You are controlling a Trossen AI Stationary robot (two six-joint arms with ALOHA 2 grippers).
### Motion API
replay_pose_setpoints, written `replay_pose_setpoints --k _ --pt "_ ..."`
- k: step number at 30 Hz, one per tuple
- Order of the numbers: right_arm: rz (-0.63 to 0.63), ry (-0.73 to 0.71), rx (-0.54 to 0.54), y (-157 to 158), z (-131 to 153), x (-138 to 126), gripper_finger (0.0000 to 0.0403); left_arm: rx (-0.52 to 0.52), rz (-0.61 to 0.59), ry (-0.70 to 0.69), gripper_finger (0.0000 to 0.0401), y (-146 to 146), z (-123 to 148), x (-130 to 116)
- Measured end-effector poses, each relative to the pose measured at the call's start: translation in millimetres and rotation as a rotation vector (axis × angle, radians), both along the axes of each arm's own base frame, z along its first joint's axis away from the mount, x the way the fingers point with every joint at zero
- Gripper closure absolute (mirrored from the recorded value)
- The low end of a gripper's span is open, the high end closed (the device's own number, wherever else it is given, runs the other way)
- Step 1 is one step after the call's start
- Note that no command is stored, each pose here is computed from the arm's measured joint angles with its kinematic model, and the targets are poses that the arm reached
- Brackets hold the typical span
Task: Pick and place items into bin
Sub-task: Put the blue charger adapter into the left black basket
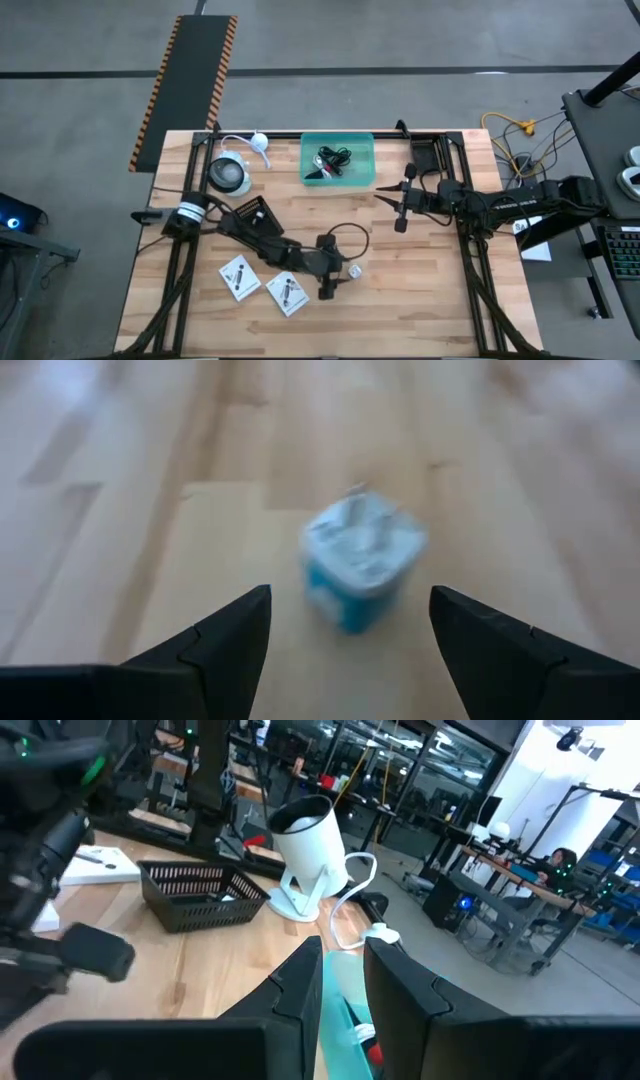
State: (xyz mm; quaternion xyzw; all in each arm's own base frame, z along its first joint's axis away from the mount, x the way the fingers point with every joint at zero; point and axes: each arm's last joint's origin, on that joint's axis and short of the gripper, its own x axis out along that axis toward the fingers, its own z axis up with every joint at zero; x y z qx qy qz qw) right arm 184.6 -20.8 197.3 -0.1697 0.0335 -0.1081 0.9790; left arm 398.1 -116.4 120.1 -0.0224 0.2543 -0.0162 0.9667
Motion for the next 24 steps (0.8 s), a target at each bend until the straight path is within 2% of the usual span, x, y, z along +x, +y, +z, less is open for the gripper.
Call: replay_pose_setpoints --k 6,13,17,24 --pt "0.000 -0.002 0.000 0.0 0.3 -0.1 0.0337 0.005 0.044 -0.007 0.0145 1.2 -0.5 -0.2" --pt "0.000 0.011 0.003 0.0 -1.0 -0.1 0.0337 0.021 -0.078 0.004 0.0145 -2.0 -0.9 -0.7" --pt "0.000 0.012 0.003 0.0 -1.1 -0.1 0.0337 0.114 -0.146 -0.032 0.0145 -2.6 1.5 0.6" --pt "0.000 0.013 0.003 0.0 -1.2 -0.1 0.0337 0.129 -0.107 -0.050 0.0145 13.9 3.2 6.0"
